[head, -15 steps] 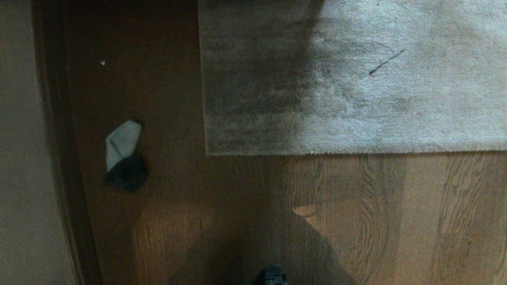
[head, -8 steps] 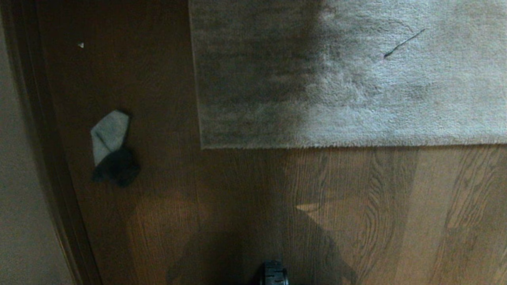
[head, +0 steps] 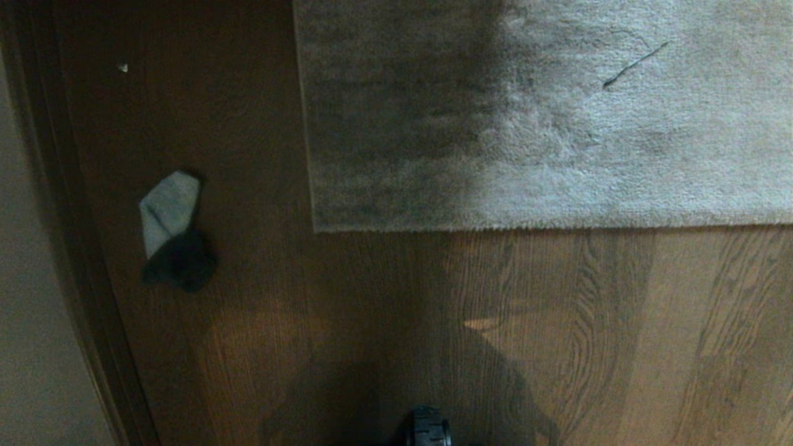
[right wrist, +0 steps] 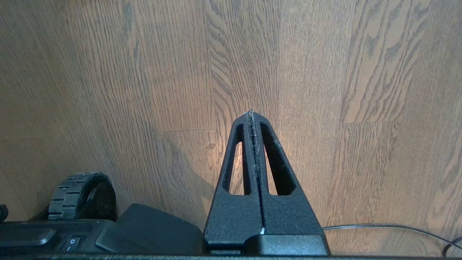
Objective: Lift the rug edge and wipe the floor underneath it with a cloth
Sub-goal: Pick up the rag
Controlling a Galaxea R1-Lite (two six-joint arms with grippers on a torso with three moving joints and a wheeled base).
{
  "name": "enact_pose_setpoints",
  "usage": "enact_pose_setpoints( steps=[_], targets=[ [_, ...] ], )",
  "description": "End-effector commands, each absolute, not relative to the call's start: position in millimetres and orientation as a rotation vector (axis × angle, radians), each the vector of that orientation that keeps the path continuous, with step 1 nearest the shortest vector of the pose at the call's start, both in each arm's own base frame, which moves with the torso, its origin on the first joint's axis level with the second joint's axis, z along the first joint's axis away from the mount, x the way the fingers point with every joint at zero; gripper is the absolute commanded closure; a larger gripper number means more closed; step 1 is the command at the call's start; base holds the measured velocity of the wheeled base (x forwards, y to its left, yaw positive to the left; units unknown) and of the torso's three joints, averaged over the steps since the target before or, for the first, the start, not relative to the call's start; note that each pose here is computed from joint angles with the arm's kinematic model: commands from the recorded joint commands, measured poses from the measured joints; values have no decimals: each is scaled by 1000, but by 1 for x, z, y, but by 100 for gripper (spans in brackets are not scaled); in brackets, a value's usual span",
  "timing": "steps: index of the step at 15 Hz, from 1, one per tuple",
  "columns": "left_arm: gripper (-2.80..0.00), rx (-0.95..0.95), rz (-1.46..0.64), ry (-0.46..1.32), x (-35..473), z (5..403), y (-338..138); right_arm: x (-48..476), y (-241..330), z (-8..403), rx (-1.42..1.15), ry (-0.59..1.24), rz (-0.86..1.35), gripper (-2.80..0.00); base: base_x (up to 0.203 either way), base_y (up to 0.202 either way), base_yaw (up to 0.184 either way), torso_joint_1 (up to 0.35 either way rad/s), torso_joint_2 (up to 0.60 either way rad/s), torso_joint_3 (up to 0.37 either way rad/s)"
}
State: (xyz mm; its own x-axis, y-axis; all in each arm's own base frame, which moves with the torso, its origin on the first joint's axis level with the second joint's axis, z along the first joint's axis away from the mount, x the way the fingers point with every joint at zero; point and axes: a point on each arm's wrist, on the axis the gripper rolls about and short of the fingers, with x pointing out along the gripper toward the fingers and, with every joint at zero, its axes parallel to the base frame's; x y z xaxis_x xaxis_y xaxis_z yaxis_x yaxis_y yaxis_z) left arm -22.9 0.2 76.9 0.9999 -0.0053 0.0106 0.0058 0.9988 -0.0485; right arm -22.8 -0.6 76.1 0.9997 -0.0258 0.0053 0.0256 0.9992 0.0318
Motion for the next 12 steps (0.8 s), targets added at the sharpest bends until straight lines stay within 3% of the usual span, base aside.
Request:
enact_pose_setpoints(
  steps=[1,12],
  targets=[
    [0,-49,-5,-11,-23,77,0,-23,-1,76,31,-7,-26,0,0,0,0,0,0,0],
    [0,-48,-5,-9,-23,77,0,-23,-1,76,32,-7,-26,0,0,0,0,0,0,0]
  ],
)
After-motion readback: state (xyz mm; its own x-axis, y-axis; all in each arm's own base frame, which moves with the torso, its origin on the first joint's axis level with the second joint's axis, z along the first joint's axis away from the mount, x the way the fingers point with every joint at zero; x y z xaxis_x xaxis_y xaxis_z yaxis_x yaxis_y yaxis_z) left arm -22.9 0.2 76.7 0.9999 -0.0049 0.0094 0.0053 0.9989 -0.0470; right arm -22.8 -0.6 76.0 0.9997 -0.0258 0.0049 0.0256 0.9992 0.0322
